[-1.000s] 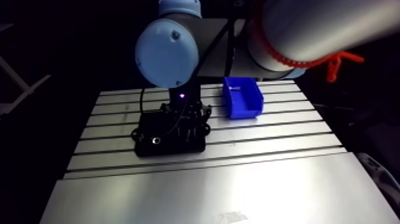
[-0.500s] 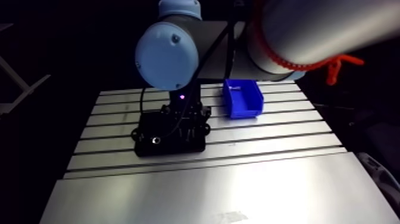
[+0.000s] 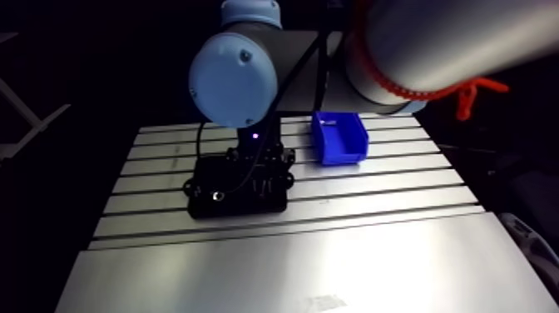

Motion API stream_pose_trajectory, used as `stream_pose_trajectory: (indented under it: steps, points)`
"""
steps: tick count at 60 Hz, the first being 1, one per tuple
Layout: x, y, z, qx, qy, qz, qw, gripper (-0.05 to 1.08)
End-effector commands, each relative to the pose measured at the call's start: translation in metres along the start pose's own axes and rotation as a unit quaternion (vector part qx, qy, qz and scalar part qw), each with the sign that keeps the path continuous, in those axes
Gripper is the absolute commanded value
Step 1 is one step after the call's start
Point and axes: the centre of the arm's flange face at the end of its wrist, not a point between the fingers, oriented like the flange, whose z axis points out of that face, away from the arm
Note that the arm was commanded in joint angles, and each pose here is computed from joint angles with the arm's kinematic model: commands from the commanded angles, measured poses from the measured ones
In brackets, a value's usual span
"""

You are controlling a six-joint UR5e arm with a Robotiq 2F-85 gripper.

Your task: Pick up the M10 bolt from the tray and put it into the blue bin.

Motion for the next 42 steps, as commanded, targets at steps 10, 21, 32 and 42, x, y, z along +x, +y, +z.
stream_pose_trajectory:
  steps: [10,21,32,42]
  points:
    - [0.0001,0.0007,0.0,-0.0035,0.001,0.0,1.0,0.71]
    - [-0.0002,0.0007,0.0005,-0.0035,0.0,0.0,1.0,0.76]
    - [-0.0007,0.0007,0.0011,-0.0035,0.0,0.0,1.0,0.78]
    - [-0.0006,0.0007,0.0012,-0.0034,0.002,0.0,1.0,0.79]
